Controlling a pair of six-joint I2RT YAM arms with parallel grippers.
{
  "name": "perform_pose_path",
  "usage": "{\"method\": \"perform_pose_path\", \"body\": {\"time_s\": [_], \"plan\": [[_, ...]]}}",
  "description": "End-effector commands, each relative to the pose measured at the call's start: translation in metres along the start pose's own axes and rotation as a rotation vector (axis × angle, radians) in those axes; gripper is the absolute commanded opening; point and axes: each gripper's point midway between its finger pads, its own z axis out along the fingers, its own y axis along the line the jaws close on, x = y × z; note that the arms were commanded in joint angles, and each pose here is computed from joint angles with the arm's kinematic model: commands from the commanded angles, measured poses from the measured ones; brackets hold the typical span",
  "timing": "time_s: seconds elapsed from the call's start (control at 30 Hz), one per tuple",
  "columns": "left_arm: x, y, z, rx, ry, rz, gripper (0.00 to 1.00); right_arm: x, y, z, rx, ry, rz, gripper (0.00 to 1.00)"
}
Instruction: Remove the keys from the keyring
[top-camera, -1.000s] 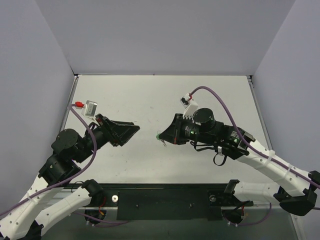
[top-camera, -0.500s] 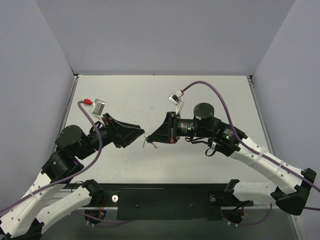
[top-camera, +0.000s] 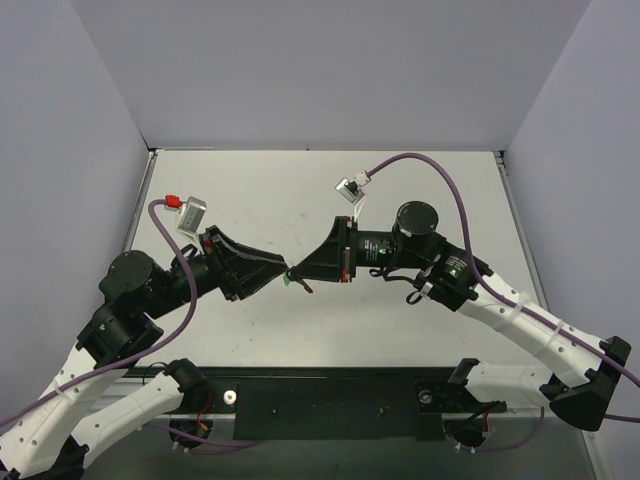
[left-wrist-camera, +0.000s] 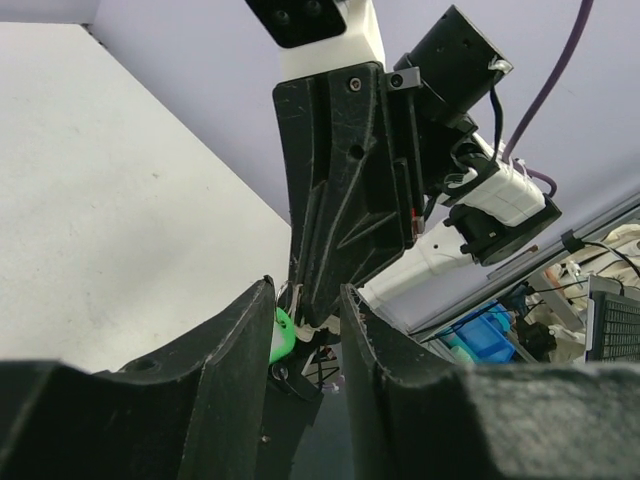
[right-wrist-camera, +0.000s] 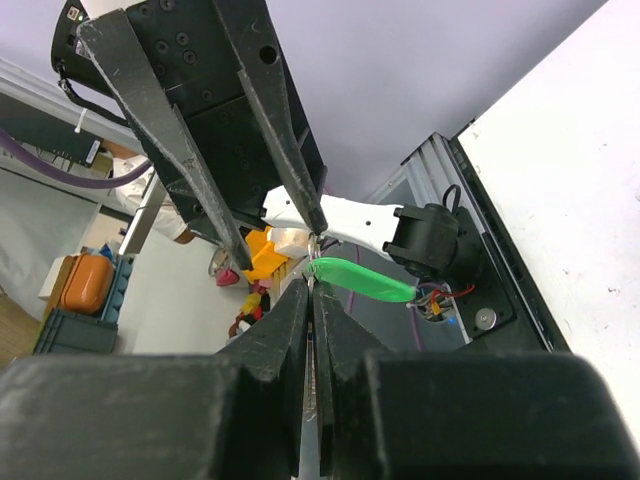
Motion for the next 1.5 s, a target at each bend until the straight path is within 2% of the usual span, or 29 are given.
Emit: {"method": "perform_pose_path", "body": {"time_s": [0.0, 0.37, 0.43, 0.53, 0.6, 0.77, 1.03, 1.3, 1.47], "plan": [[-0.009, -0.018, 0.001, 0.084, -0.022, 0.022, 0.41, -0.012, 0.018, 0.001, -0.083, -0.029, -0.043, 0.0], [-0.006, -0.017, 0.0, 0.085, -0.011, 0.015, 0.33, -0.015, 0.024, 0.002, -0.099, -0.039, -0.04, 0.0], [-0.006, -0.017, 0.0, 0.081, -0.012, 0.013, 0.28, -0.015, 0.024, 0.002, -0.102, -0.037, -0.041, 0.0], [-0.006, -0.017, 0.001, 0.085, -0.009, 0.015, 0.15, -0.015, 0.024, 0.003, -0.103, -0.034, -0.04, 0.0], [-0.006, -0.017, 0.003, 0.086, -0.004, 0.02, 0.01, -0.013, 0.025, 0.005, -0.105, -0.028, -0.039, 0.0], [-0.003, -0.019, 0.005, 0.088, 0.045, 0.06, 0.0, -0.01, 0.024, 0.005, -0.098, -0.008, -0.039, 0.0], [0.011, -0.028, 0.003, 0.135, 0.195, 0.146, 0.0, 0.0, 0.015, 0.001, -0.035, 0.064, -0.078, 0.0], [0.029, -0.032, 0.001, 0.182, 0.326, 0.153, 0.0, 0.006, 0.017, 0.0, -0.022, 0.105, -0.094, 0.0], [0.032, -0.032, -0.001, 0.183, 0.362, 0.158, 0.0, 0.008, 0.019, -0.001, -0.02, 0.122, -0.099, 0.0]]}}
